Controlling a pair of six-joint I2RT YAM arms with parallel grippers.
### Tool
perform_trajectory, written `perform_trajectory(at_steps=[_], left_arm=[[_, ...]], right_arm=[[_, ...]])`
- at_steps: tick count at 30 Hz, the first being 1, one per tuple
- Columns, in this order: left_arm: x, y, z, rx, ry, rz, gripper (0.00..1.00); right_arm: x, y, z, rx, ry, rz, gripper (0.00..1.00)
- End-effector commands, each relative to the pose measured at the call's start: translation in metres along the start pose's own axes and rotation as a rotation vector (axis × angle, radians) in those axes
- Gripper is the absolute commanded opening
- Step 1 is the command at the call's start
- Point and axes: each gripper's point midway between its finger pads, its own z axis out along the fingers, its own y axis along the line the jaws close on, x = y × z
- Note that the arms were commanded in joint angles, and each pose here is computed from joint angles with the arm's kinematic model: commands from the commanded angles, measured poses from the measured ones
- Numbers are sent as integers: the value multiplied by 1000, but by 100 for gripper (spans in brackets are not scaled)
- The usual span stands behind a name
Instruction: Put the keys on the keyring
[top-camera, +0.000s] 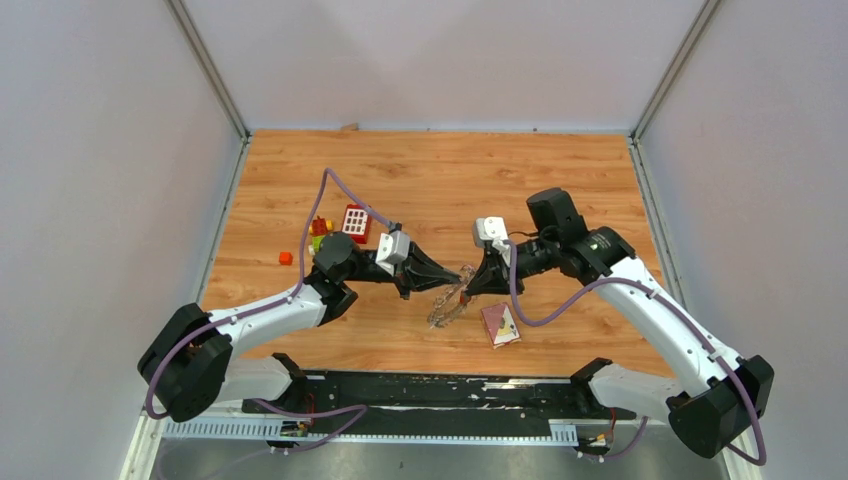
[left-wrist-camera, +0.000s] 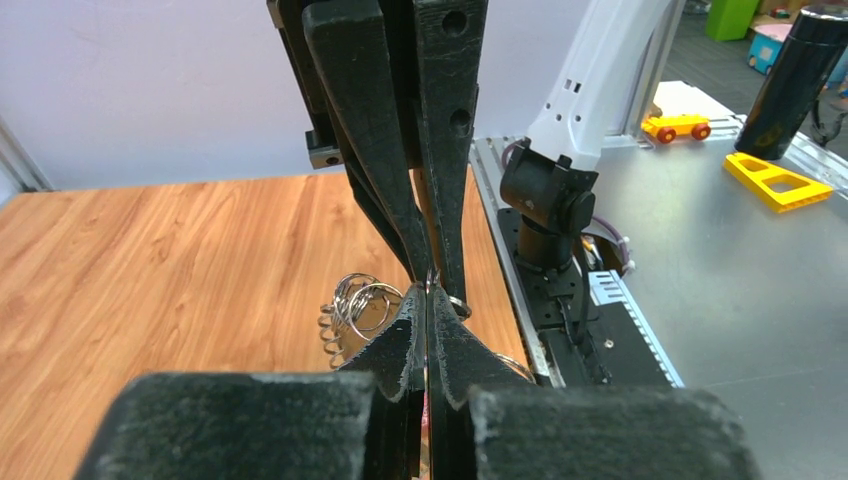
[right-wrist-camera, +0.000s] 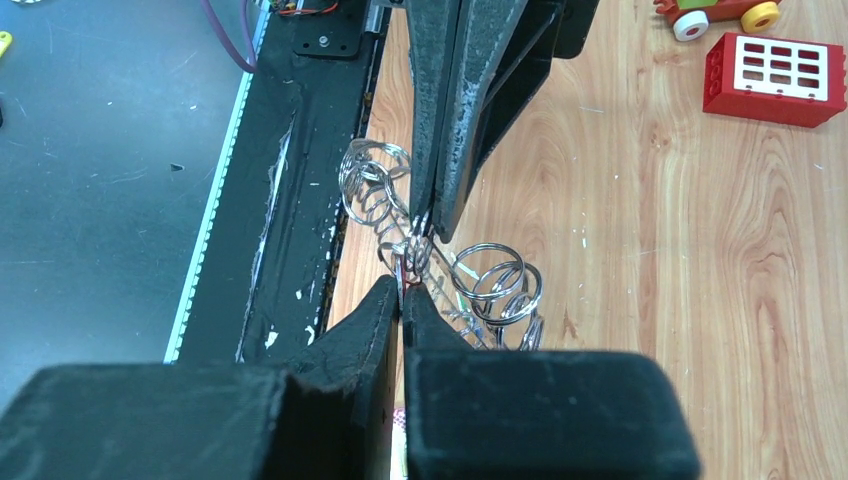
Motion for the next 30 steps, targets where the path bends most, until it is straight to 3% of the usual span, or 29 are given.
perform_trajectory(at_steps=[1, 18, 30], left_arm=[[-31, -8, -1, 28, -85, 94, 0], [-21, -5, -1, 17, -58, 95, 0], [-23, -5, -2, 13, -66, 94, 0]], right_arm=[[1, -1, 2, -6, -15, -30, 0], [-19, -6, 11, -56, -43, 8, 2], [-26, 2, -9, 33, -20, -120, 32]])
